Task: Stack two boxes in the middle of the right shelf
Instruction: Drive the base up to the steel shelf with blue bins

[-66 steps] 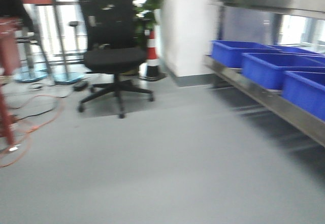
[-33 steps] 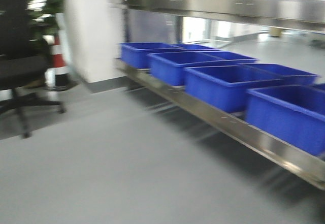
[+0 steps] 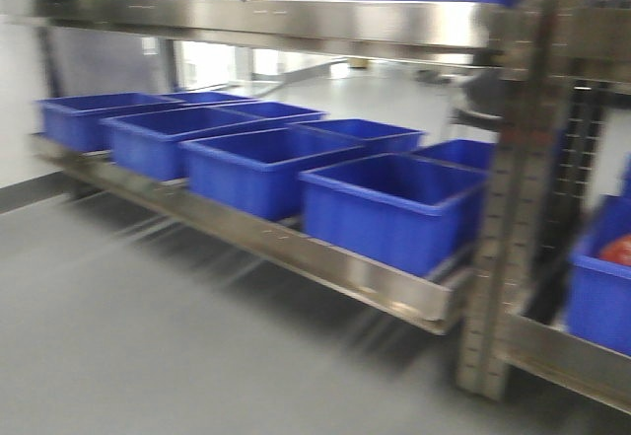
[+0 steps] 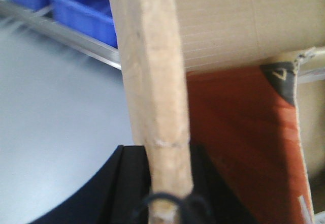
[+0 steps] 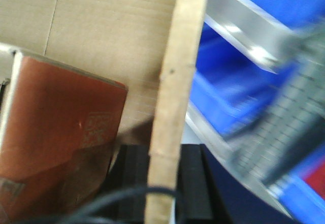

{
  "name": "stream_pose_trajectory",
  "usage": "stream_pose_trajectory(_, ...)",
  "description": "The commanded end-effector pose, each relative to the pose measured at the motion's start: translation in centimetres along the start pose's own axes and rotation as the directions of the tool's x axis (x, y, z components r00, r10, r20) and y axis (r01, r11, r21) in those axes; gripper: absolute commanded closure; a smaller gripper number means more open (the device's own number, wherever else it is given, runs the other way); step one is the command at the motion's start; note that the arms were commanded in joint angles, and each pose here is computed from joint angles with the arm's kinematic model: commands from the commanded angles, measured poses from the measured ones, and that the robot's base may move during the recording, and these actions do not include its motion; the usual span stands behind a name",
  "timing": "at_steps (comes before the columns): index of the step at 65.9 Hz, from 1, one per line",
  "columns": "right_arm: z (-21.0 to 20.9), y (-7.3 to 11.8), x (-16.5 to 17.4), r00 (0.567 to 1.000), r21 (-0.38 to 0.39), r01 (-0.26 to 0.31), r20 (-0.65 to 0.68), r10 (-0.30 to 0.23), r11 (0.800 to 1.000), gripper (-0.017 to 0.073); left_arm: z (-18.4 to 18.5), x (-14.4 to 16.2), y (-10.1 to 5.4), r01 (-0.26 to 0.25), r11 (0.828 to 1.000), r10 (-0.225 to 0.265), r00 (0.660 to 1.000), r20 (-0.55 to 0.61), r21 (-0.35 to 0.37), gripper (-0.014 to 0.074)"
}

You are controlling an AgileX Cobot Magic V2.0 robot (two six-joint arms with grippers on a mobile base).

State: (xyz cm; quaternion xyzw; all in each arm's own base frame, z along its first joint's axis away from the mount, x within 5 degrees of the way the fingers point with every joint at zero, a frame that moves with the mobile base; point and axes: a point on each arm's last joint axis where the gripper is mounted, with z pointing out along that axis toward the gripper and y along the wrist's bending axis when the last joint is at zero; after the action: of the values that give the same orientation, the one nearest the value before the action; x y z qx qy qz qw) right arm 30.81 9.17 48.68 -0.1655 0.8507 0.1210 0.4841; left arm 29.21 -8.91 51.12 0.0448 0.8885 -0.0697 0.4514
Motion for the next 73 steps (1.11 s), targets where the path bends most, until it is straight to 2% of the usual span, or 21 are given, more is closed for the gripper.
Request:
stream_pose_trajectory(1, -0.45, -0.72, -0.98, 0.995, 0.062, 0.027, 0.09, -0.033, 0.998, 0.0712, -1.14, -0.29, -0.04, 0.016, 1.0, -0.017, 0.999, 0.039, 0.024, 0.0705)
stream_pose_trajectory(73, -0.45, -0.72, -0.98, 0.995, 0.062, 0.027, 0.09, -0.033, 0.998, 0.0712, -1.14, -0.3, 0.03, 0.013, 1.0, -0.013, 0.999, 0.041, 0.016, 0.0705)
